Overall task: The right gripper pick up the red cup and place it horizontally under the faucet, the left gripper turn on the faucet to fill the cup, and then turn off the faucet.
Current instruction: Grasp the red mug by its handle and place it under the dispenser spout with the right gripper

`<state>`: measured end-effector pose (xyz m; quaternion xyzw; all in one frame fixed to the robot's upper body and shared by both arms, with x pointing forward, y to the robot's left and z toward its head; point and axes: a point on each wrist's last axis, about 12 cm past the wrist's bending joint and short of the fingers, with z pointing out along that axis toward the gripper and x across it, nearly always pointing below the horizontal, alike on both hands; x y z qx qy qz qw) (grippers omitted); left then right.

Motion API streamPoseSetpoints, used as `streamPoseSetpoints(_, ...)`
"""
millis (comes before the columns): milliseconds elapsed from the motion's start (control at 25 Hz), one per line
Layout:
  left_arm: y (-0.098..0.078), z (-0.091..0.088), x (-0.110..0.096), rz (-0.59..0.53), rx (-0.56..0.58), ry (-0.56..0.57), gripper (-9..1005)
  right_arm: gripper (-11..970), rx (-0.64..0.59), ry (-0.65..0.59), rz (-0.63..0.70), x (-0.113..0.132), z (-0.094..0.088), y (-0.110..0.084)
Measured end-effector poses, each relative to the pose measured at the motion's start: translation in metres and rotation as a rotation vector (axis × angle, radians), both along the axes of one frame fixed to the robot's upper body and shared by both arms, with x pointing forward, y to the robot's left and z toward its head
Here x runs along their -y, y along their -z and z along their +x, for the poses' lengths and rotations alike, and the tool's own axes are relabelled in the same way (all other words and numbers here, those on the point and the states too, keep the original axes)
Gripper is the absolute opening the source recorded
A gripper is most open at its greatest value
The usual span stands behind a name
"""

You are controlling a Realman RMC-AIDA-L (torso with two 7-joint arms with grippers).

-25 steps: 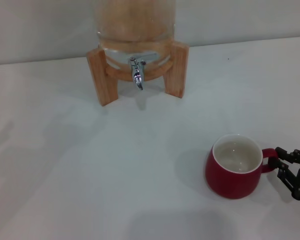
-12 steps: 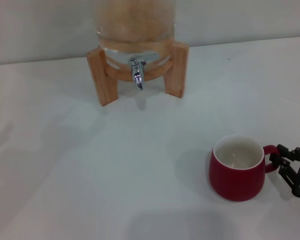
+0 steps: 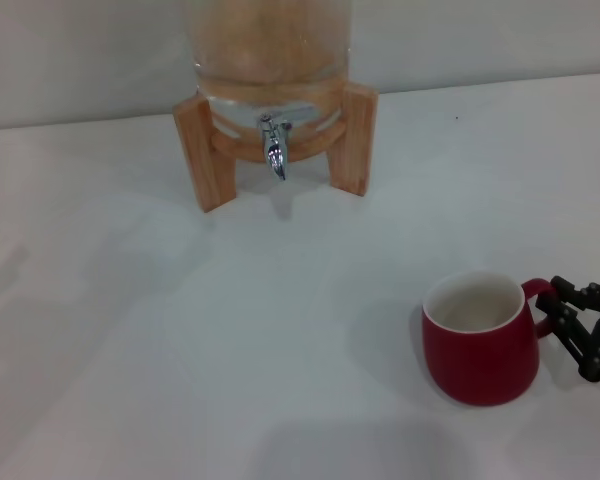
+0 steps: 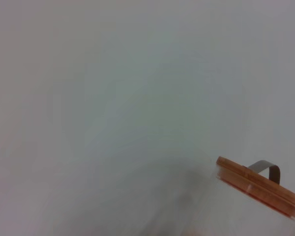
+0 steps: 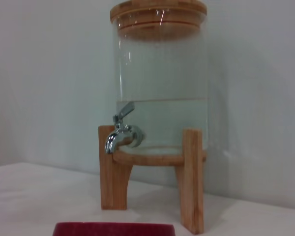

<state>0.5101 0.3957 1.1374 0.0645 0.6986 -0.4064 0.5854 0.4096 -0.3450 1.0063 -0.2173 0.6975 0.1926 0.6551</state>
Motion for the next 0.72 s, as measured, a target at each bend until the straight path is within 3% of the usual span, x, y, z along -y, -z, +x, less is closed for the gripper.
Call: streamPoseSetpoints(720,0.0,0.0,0.0,0.005,-0.001,0.003,802,146,0.028,-0.043,0.038,-0.029,0.038,-0.005)
